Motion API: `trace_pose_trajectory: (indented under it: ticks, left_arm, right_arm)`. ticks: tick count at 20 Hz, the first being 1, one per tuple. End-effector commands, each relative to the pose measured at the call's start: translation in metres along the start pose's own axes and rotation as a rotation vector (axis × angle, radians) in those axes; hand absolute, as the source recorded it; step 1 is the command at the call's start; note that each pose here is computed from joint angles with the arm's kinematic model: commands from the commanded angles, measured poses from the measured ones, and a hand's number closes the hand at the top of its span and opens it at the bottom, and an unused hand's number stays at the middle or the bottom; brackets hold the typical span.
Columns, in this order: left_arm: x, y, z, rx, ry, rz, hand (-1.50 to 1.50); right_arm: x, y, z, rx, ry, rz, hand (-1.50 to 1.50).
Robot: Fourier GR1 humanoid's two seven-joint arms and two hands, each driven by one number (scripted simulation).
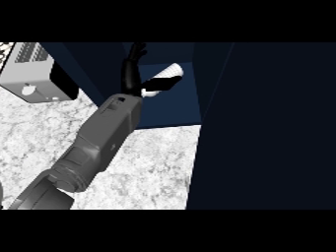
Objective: Pick up the bottled water, place it into the cabinet and close the cabinet
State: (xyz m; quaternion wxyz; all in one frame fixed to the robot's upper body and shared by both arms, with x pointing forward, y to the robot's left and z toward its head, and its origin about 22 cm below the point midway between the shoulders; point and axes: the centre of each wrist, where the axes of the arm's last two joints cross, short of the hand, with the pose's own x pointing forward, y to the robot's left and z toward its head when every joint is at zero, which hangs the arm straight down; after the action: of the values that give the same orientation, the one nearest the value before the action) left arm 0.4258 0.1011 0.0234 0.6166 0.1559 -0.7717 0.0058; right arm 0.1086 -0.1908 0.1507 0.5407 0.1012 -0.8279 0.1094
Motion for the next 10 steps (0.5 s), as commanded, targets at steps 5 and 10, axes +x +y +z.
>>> trace_pose_trajectory:
  ticks: [5, 10]
  left_arm:
    - [-0.001, 0.006, -0.004, -0.025, -0.022, 0.043, -1.50]
    - [0.009, -0.005, -0.005, -0.075, -0.054, 0.045, -1.50]
  right_arm:
    - [0.010, 0.001, 0.003, 0.003, -0.026, -0.039, -1.50]
    - [0.014, -0.003, 0.000, 0.009, -0.019, -0.040, -1.50]
